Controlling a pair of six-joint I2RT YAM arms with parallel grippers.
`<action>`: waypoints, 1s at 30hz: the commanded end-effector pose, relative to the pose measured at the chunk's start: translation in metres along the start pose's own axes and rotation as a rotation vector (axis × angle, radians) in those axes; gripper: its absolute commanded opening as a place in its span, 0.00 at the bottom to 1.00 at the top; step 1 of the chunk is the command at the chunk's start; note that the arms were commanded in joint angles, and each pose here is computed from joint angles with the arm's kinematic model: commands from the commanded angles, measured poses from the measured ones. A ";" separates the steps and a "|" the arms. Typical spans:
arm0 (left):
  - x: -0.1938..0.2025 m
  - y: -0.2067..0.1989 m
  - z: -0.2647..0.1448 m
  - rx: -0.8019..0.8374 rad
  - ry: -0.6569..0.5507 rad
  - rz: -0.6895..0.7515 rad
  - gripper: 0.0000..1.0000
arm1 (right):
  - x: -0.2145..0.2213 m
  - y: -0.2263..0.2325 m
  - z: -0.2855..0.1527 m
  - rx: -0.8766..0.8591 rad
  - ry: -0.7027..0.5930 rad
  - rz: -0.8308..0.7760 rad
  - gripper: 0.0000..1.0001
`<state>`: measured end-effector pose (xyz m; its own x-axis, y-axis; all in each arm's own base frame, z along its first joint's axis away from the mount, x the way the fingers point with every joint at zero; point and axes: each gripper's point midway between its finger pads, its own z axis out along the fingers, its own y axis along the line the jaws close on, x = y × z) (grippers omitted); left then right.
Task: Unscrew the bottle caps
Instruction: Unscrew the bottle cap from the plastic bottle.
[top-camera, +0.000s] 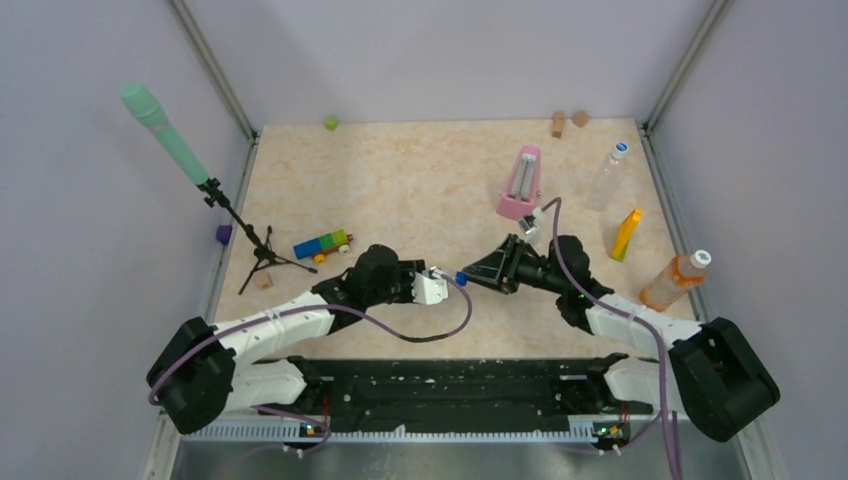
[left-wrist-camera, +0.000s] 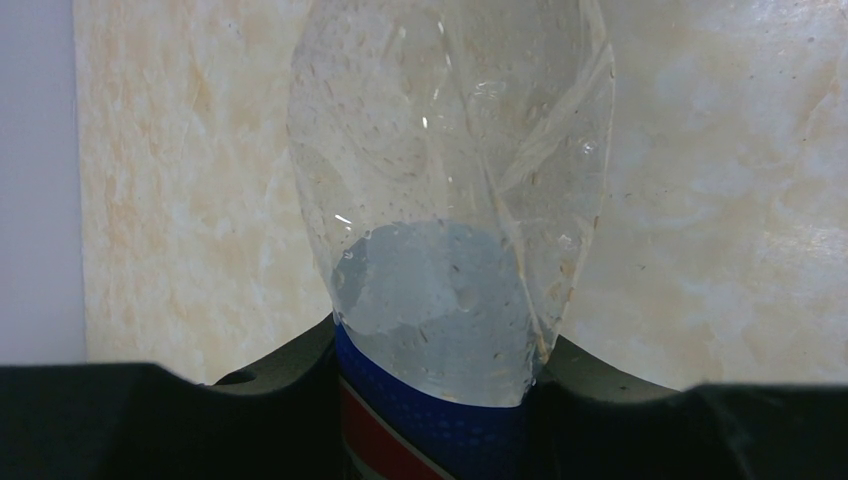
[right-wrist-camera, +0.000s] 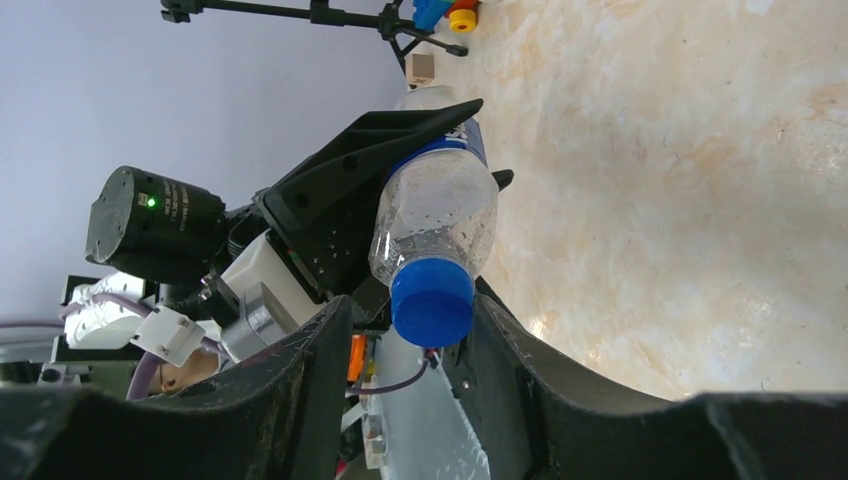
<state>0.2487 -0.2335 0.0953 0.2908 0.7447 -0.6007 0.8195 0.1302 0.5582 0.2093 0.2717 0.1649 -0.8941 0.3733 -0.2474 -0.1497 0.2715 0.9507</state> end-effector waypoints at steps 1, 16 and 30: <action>-0.013 0.014 0.000 -0.046 -0.042 0.002 0.00 | 0.002 0.013 0.002 -0.074 0.022 -0.032 0.47; -0.015 0.017 -0.008 -0.066 -0.047 0.000 0.00 | 0.008 0.008 0.003 -0.106 0.044 -0.016 0.47; -0.022 0.017 -0.003 -0.053 -0.075 -0.016 0.00 | 0.010 0.015 0.007 -0.124 0.060 -0.038 0.37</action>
<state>0.2487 -0.2327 0.1025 0.2889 0.7361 -0.6122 0.8128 0.1493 0.5631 0.2033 0.2787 0.1611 -0.9159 0.3314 -0.2267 -0.1636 0.2075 0.9645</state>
